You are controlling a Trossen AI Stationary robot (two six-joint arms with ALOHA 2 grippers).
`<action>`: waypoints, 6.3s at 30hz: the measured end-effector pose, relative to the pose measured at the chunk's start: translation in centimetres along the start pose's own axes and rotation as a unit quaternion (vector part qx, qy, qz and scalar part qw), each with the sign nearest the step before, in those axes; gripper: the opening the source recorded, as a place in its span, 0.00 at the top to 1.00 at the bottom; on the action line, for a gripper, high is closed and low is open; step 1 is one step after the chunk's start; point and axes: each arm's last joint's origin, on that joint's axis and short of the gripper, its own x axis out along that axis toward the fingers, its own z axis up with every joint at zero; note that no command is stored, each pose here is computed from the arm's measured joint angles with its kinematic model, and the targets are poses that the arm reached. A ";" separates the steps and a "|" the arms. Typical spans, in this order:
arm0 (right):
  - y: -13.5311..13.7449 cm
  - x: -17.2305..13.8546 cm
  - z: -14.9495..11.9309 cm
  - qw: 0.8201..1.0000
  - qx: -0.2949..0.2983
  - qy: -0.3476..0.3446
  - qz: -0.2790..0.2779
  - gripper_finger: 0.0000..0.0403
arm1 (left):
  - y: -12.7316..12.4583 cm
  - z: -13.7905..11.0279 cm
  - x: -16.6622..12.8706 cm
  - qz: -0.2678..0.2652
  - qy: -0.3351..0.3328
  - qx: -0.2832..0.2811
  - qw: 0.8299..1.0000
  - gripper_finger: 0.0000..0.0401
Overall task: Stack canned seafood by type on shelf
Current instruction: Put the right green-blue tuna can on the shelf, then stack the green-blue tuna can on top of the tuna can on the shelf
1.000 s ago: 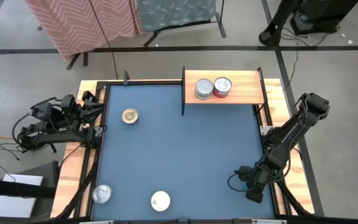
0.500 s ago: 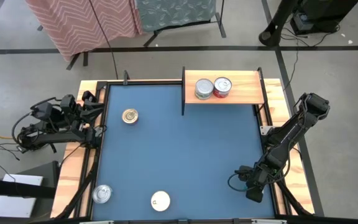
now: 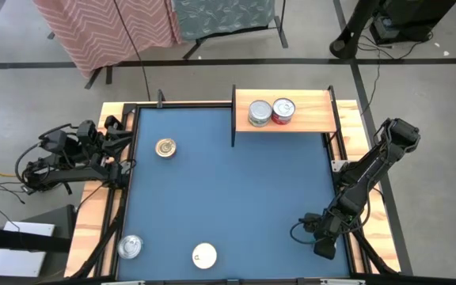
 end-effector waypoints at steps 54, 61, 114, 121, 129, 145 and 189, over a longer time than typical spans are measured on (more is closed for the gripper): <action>-5.4 -23.1 6.8 0.837 -0.095 -0.249 -0.477 0.64 | -0.5 1.4 -0.1 -0.036 -0.071 0.022 0.997 0.76; -7.6 -25.0 6.0 0.821 -0.056 -0.266 -0.502 0.64 | -0.5 1.4 -0.1 -0.035 -0.070 0.029 0.997 0.76; -15.4 -22.4 11.4 0.819 -0.039 -0.266 -0.507 0.63 | -0.4 1.4 -0.1 -0.028 -0.072 0.034 0.996 0.76; -15.3 -22.5 11.6 0.818 -0.040 -0.281 -0.500 0.63 | -0.4 1.4 -0.1 -0.026 -0.073 0.034 0.996 0.76; -15.3 -22.5 11.6 0.820 -0.040 -0.281 -0.497 0.62 | -0.4 1.4 -0.1 -0.025 -0.073 0.034 0.996 0.76; -15.2 -22.4 11.8 0.842 -0.055 -0.296 -0.449 0.48 | -0.4 1.4 -0.1 -0.025 -0.073 0.034 0.996 0.76; -9.6 -28.1 9.9 0.828 -0.004 -0.429 -0.361 0.38 | -0.4 1.4 -0.1 -0.023 -0.069 0.032 0.997 0.76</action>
